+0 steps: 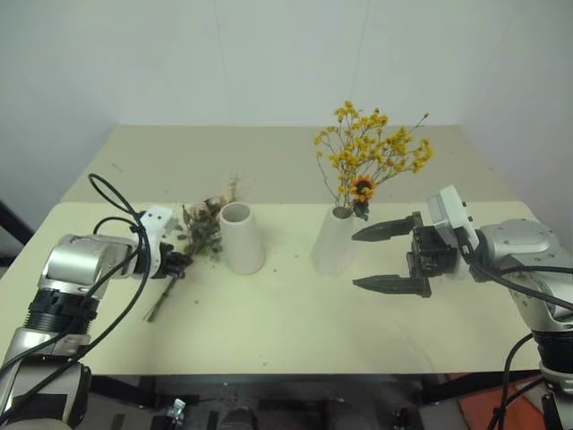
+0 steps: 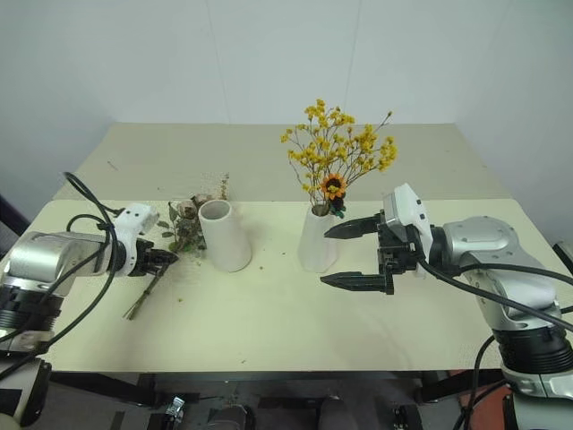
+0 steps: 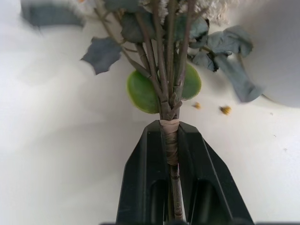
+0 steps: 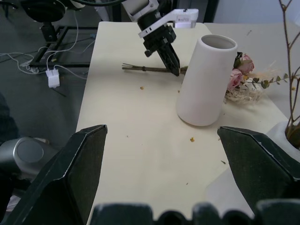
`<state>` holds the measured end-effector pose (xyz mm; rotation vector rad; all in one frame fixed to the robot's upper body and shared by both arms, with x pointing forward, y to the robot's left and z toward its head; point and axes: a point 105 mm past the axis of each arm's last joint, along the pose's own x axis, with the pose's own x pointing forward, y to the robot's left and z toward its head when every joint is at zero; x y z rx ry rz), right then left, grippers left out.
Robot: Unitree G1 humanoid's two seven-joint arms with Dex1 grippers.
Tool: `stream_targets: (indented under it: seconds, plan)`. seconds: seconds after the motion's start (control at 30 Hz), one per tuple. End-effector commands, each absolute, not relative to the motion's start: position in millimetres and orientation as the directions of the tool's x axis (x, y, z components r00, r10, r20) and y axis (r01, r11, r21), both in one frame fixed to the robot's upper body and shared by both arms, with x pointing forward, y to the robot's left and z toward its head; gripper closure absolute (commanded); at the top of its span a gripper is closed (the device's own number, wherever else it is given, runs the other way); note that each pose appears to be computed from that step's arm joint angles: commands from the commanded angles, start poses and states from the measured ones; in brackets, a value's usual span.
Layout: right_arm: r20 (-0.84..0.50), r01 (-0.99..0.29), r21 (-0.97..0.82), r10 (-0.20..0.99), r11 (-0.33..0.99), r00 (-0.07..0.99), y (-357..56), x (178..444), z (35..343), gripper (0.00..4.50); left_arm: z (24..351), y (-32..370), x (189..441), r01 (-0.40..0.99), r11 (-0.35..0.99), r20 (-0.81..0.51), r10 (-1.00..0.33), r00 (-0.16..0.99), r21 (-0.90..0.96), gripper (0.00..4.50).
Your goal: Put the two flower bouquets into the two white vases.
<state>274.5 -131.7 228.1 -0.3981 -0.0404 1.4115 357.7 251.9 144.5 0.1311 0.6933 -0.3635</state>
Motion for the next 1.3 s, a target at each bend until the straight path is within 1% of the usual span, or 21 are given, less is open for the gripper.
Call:
stream_targets:
  seconds: [0.03,0.13,0.23,0.33,0.4,0.5,0.63,0.83,1.03,1.3]
  plan:
    - [-0.175,-0.927,-0.358,0.966,0.115,0.188,-133,270,240,0.00,188,268,362,0.318,0.945,-0.506,-0.236,0.830,0.081,4.40]
    - [-0.168,-0.925,-0.358,0.966,0.127,0.198,-133,272,239,0.00,219,275,361,0.301,0.948,-0.366,-0.245,0.898,0.103,4.40]
    - [-0.153,-0.919,-0.367,0.966,0.142,0.210,-133,274,240,0.00,261,274,356,0.318,0.942,-0.161,-0.300,0.940,0.104,4.40]
    - [-0.125,-0.911,-0.379,0.967,0.160,0.222,-131,276,244,0.00,293,266,351,0.363,0.927,0.004,-0.365,0.931,0.097,4.40]
    - [-0.095,-0.898,-0.400,0.966,0.184,0.240,-127,278,248,0.00,314,257,349,0.407,0.909,0.122,-0.415,0.902,0.090,4.40]
    - [-0.038,-0.869,-0.435,0.959,0.236,0.280,-122,279,255,0.00,335,246,350,0.457,0.887,0.224,-0.460,0.859,0.065,4.40]
    - [-0.008,-0.841,-0.447,0.939,0.304,0.343,-124,282,259,0.00,350,231,351,0.519,0.852,0.280,-0.517,0.809,0.074,4.40]
    - [0.011,-0.826,-0.442,0.923,0.350,0.384,-133,282,267,0.00,362,203,357,0.630,0.772,0.323,-0.618,0.716,0.082,4.40]
    - [0.014,-0.832,-0.422,0.921,0.359,0.390,-135,278,267,0.00,356,181,355,0.725,0.684,0.317,-0.706,0.633,0.074,4.40]
    - [0.013,-0.858,-0.393,0.935,0.331,0.354,-136,269,266,0.00,363,173,346,0.782,0.619,0.345,-0.751,0.563,0.074,4.40]
